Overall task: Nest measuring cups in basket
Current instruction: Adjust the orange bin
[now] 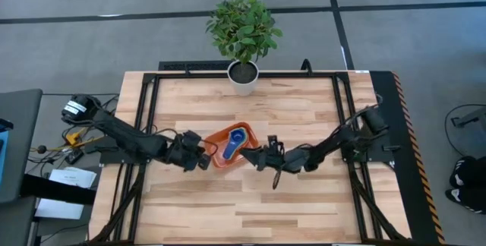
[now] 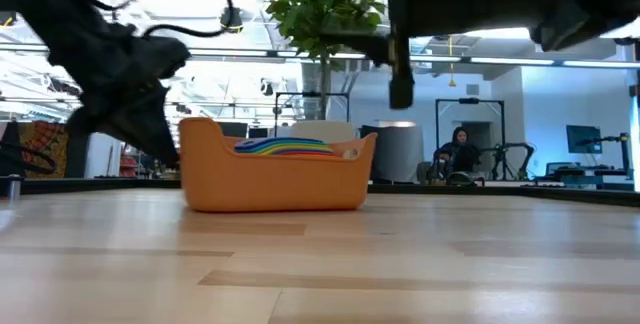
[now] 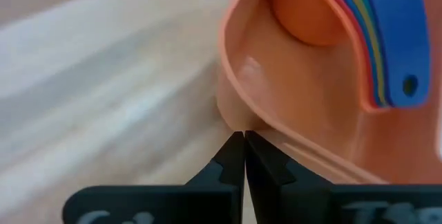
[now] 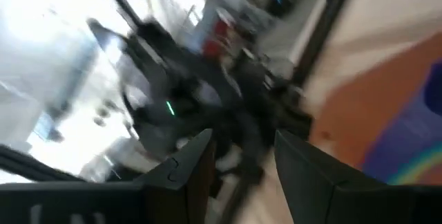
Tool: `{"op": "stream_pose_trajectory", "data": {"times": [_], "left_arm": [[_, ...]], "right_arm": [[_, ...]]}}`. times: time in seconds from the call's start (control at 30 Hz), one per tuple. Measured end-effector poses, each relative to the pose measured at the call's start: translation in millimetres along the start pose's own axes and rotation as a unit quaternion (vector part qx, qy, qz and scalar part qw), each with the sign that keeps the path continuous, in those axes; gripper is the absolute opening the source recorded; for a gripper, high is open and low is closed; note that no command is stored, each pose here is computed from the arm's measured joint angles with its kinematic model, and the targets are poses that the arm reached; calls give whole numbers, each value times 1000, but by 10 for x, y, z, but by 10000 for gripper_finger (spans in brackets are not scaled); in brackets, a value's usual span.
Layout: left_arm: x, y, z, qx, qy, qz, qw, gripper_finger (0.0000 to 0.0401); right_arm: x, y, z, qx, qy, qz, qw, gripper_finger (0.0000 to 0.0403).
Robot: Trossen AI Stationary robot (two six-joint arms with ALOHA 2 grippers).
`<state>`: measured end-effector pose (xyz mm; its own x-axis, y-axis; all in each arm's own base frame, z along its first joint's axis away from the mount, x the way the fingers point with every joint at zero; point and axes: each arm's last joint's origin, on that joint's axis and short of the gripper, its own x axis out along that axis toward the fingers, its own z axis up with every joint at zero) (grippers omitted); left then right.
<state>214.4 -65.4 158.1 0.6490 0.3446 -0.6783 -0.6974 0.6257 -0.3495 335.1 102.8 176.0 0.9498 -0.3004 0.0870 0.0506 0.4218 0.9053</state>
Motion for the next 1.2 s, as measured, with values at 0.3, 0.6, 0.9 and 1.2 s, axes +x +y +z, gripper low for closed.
{"op": "stream_pose_trajectory", "data": {"times": [0.3, 0.6, 0.9, 1.2], "left_arm": [[211, 156, 341, -1, -24, 33, 999, 0], [358, 339, 628, 21, -23, 43, 999, 0], [473, 547, 961, 86, -38, 21, 995, 0], [534, 829, 1149, 104, 5, -16, 994, 0]], "right_arm": [[12, -110, 540, -123, 101, -155, 975, 182], [73, -309, 1207, -161, 68, -264, 948, 187], [289, -798, 1461, -124, 112, -275, 947, 156], [417, -1165, 1401, -107, 165, -249, 948, 123]]}}
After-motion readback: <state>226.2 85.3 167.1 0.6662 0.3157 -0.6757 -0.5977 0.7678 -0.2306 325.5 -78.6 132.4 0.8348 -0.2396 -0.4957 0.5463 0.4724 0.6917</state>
